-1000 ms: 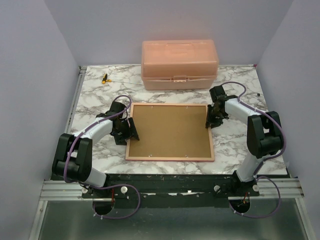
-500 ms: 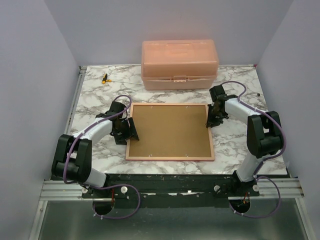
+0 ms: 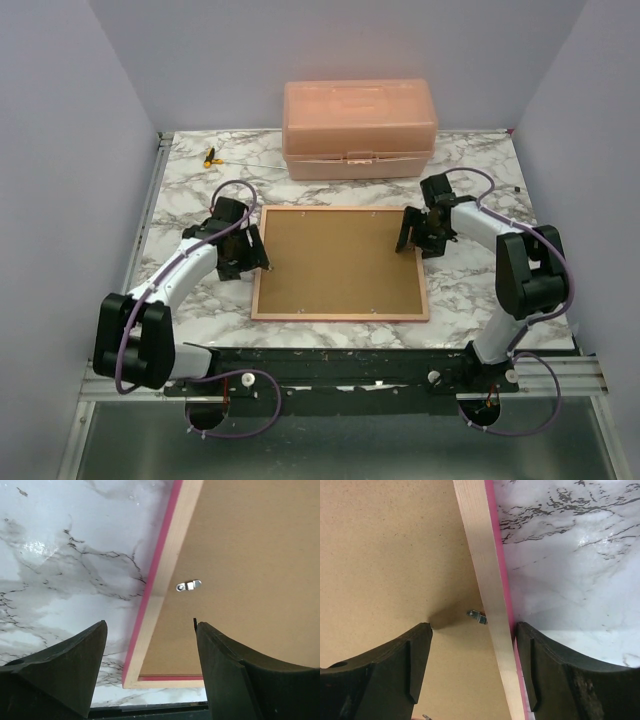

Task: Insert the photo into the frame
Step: Install the photo frame at the center of the board, then move the photo frame to the center of the board.

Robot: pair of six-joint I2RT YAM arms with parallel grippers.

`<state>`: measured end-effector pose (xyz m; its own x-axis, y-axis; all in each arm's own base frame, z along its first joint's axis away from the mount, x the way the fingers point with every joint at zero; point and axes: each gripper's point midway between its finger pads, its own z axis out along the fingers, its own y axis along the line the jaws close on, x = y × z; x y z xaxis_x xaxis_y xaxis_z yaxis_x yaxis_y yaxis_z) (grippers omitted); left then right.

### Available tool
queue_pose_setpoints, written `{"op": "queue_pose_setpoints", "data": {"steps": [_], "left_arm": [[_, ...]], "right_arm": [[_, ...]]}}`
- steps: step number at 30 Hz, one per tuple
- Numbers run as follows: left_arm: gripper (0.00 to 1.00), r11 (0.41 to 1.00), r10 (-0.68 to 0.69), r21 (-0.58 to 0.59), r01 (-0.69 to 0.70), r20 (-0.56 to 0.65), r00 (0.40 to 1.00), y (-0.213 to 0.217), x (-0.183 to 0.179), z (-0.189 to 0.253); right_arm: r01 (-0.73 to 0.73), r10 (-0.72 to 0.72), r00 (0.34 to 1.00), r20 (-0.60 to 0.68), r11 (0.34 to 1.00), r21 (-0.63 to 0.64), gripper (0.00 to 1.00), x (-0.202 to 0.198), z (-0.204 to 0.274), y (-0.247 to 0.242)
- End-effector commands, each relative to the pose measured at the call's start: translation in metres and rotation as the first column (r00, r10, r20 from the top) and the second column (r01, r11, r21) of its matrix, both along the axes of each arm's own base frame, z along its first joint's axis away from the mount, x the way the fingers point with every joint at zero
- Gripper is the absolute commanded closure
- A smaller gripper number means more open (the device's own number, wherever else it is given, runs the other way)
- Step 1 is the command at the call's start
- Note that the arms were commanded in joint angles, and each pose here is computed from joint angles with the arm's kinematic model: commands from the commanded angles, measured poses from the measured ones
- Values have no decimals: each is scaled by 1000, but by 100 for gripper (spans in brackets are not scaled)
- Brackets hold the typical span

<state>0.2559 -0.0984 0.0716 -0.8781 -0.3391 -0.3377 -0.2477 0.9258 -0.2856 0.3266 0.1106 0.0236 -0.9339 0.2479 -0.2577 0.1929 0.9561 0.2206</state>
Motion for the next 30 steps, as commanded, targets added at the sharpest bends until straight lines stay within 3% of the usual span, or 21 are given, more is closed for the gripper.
{"op": "queue_pose_setpoints", "data": {"steps": [1, 10, 18, 24, 30], "left_arm": [[26, 999, -30, 32, 33, -91, 995, 1, -6, -19], [27, 963, -200, -206, 172, -125, 972, -63, -14, -29], [29, 947, -237, -252, 201, -121, 964, -94, -48, -28], [27, 957, -226, -211, 198, -113, 968, -94, -86, -38], [23, 994, -114, -8, 113, -90, 989, -56, -76, -37]], "right_arm": [[7, -4, 999, -45, 996, 85, 23, -16, -6, 13], [25, -15, 998, -66, 989, 149, 22, -25, -3, 15], [36, -27, 995, -96, 995, 94, 22, -48, -2, -4], [42, -47, 995, -91, 998, -51, 21, -61, -3, -32], [43, -45, 996, -71, 998, -38, 20, -50, 4, -29]]}}
